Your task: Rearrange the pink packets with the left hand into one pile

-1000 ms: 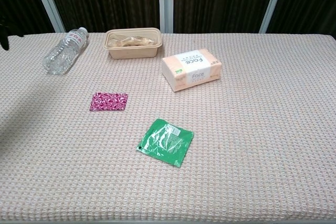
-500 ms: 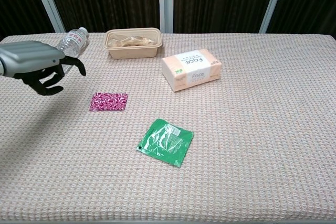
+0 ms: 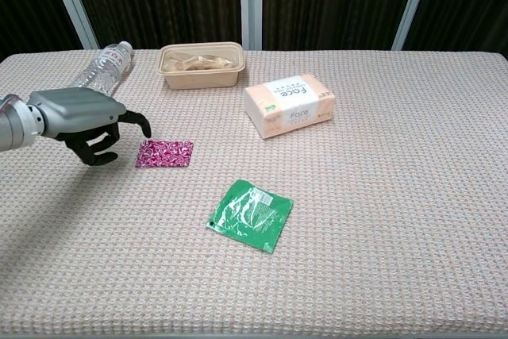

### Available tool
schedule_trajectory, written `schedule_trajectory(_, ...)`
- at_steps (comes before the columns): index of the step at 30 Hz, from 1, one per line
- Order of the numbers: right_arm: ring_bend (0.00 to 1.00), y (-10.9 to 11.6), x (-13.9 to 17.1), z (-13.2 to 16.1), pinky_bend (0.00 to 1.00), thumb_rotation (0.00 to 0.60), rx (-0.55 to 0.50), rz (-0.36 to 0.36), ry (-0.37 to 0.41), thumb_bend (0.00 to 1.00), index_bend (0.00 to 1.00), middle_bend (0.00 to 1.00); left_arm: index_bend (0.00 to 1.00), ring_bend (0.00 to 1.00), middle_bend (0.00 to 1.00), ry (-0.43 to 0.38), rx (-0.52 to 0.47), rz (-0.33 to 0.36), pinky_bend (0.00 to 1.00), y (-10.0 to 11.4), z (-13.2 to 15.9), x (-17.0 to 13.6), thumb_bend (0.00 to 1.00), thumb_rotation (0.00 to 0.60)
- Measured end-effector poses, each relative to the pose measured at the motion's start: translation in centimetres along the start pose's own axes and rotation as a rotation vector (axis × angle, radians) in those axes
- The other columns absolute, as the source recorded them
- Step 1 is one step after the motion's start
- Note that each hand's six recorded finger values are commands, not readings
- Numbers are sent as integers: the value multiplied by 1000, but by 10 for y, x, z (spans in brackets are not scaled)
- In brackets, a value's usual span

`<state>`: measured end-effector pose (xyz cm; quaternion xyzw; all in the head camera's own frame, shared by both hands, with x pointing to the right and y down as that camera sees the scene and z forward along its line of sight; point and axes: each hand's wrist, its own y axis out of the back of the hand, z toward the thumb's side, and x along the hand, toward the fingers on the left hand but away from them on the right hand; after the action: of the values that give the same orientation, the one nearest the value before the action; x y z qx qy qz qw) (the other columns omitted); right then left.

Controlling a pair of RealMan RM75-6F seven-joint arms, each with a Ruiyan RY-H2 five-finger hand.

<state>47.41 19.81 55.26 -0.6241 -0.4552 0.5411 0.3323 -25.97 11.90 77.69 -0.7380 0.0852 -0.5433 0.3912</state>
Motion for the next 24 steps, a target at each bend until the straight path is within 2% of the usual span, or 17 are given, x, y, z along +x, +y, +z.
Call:
schedule_trajectory(13,0,1,2,-4,0,600,1,-1,-11,87,100,114,280,827,884,7,15,-47,965,-7,8,11,488,600)
schedule_trajectory(24,0,0,2,-4,0,600,0,3,-12,88,100,115,280,827,884,-28,58,-74,963,-12,20,1,488,600)
